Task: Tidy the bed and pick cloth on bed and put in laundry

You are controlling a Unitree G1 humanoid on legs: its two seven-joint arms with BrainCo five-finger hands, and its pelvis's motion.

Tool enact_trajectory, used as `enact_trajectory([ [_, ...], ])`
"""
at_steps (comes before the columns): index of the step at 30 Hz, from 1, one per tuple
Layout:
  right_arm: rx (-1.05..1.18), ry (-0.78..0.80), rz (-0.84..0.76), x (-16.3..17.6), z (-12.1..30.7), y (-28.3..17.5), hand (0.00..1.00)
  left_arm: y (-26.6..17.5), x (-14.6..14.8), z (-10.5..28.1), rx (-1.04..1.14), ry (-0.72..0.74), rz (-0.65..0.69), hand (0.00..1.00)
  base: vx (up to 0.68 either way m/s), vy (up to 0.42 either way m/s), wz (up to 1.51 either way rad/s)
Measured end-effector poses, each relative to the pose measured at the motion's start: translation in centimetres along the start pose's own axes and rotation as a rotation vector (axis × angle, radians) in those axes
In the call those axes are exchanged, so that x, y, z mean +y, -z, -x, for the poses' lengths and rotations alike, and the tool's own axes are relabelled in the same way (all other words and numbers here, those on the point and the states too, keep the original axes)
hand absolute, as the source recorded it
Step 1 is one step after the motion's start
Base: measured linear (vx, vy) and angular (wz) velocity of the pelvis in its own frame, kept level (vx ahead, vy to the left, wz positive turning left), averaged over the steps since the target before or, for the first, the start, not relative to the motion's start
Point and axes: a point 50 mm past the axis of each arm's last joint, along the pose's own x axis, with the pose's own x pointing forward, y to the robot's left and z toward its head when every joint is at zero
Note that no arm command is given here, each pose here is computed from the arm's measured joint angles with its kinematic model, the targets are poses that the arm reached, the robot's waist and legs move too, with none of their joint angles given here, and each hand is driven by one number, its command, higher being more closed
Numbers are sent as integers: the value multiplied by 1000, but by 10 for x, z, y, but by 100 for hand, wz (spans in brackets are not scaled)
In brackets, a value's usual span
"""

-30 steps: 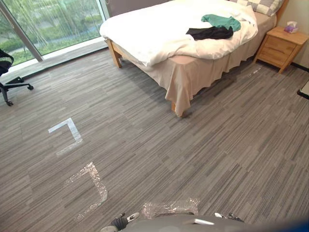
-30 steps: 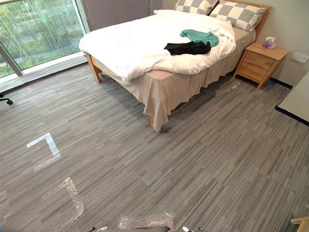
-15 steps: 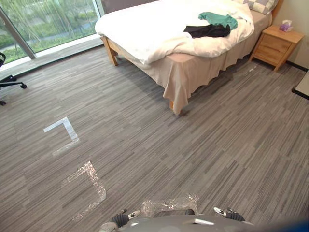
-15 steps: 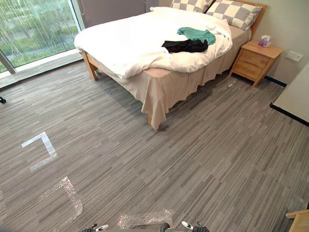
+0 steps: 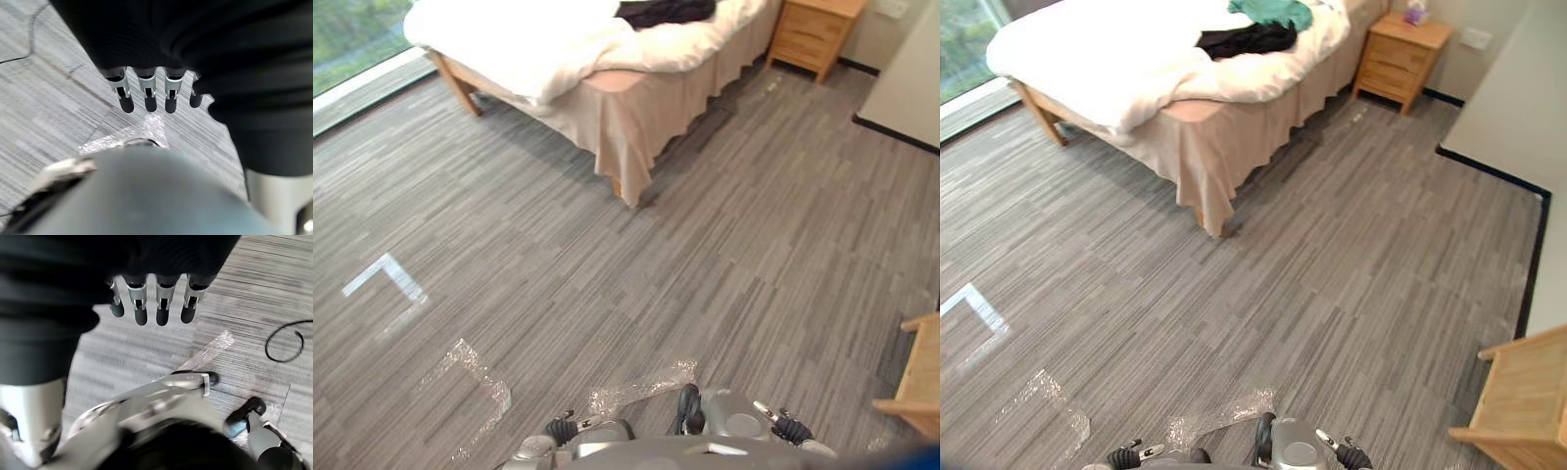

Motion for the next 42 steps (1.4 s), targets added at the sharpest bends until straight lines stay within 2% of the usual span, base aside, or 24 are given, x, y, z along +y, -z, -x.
enact_trajectory([
  [4, 53, -9, -8, 0, 5, 20, 0, 4, 9, 2, 6, -23, -10, 0, 286, -248, -28],
  [8, 52, -10, 53, -4, 3, 13, 0, 4, 3, 1, 3, -16, -5, 0, 433, -308, -28],
  [13, 49, -45, 179, -10, -2, -4, 0, -21, -8, 0, -145, -8, 166, 0, 378, -165, -60],
  [17, -1, -78, 200, -5, -6, -23, 0, -35, -9, 1, -218, 27, 199, 0, 364, 31, -114],
  [21, -25, -120, 202, 0, -5, -22, 0, -37, -13, 0, -227, 49, 240, 0, 425, 170, -97],
  [22, -22, -107, 198, -7, -3, -18, 0, -38, -18, -1, -229, 61, 264, 0, 518, 262, 1],
  [27, -39, -147, 192, 14, -1, 0, 0, -49, -14, -3, -257, 54, 248, 0, 376, 181, 12],
  [34, -60, -16, 215, 3, 2, 7, 0, -30, -12, -3, -196, 22, 283, 0, 258, 156, 8],
  [42, -88, -15, 200, 1, 6, 14, 0, -30, -18, -4, -180, 48, 324, 0, 341, -66, 99],
])
